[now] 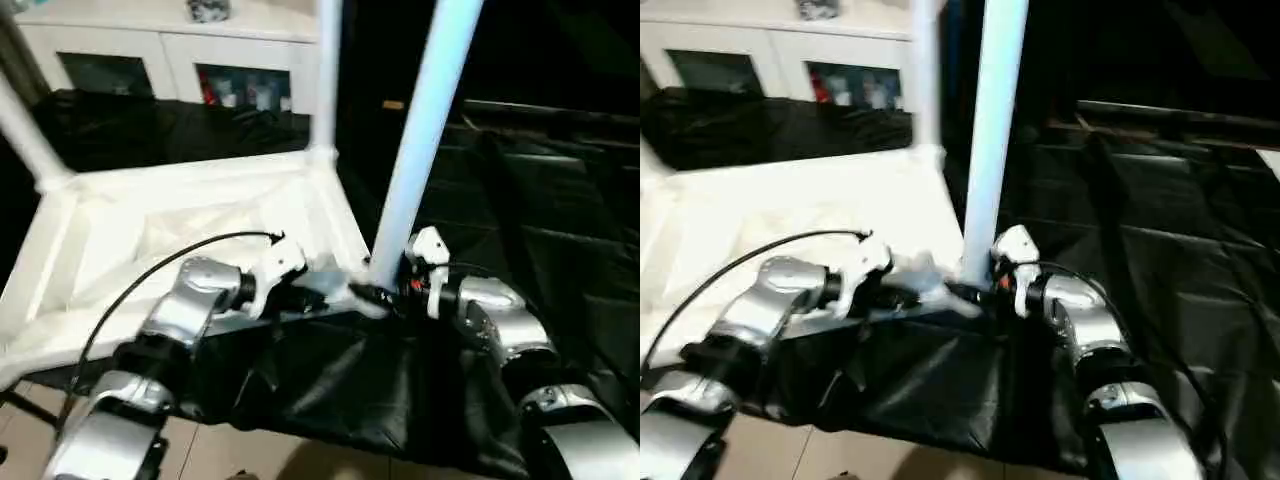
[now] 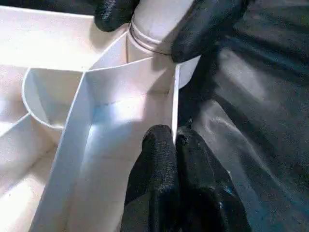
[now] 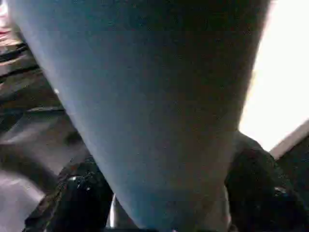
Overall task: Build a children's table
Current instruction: Rotate leg to tighten
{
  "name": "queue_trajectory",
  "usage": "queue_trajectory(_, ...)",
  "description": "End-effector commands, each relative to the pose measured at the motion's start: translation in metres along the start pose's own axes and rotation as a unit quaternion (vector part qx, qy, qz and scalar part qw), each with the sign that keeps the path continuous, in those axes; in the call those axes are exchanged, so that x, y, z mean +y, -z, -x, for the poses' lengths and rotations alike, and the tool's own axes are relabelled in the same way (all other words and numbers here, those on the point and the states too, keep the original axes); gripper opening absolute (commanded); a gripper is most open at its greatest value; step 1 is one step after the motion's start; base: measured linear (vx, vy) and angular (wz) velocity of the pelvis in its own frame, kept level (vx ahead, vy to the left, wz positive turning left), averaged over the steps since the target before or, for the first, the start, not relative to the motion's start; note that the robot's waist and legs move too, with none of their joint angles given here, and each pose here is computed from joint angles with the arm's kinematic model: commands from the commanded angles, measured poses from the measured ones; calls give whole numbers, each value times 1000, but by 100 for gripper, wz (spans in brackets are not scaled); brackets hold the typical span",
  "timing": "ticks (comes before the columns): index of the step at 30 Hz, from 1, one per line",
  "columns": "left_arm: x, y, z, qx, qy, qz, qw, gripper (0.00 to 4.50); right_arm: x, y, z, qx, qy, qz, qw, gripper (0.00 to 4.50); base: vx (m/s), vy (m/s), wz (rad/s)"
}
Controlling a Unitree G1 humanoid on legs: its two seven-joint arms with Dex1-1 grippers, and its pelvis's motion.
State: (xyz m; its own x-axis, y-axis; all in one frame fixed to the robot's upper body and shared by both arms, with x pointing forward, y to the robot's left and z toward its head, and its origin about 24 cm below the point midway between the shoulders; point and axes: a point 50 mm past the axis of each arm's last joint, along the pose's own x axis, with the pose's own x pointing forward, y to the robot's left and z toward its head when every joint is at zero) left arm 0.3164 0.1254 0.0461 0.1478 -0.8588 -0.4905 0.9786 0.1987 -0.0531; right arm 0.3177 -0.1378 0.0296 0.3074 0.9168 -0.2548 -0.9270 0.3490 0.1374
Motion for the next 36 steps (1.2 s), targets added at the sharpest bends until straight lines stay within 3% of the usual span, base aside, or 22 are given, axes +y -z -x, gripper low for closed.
queue_trajectory(1,2,-12,-2,-18,0,-17,1000,0,23,13,-18,35,-117,-17,992,275,0,0,0)
queue_trajectory(7,2,-8,6,-8,12,-16,1000,0,29,15,-13,60,-169,-21,984,253,0,0,0)
queue_trajectory(15,5,-8,4,-13,-16,-10,1000,0,33,16,-19,45,-158,-28,986,251,0,0,0)
queue_trajectory(19,11,-12,-3,-19,-67,-2,998,0,30,18,-29,26,-88,-43,995,251,0,0,0)
queue_trajectory(21,19,-16,-11,-22,-123,11,992,0,23,23,-41,20,28,-49,998,251,0,0,0)
queue_trajectory(25,25,-23,-22,-25,-178,21,983,0,17,28,-53,19,153,-65,986,250,0,0,0)
queue_trajectory(33,25,-34,-41,-31,-218,0,976,0,18,25,-72,0,260,-83,962,246,0,0,0)
queue_trajectory(34,24,-34,-43,-31,-213,-4,977,0,18,24,-72,-5,261,-82,962,286,0,0,0)
queue_trajectory(36,22,-33,-45,-30,-204,-8,978,0,16,23,-70,-23,269,-92,958,292,0,0,0)
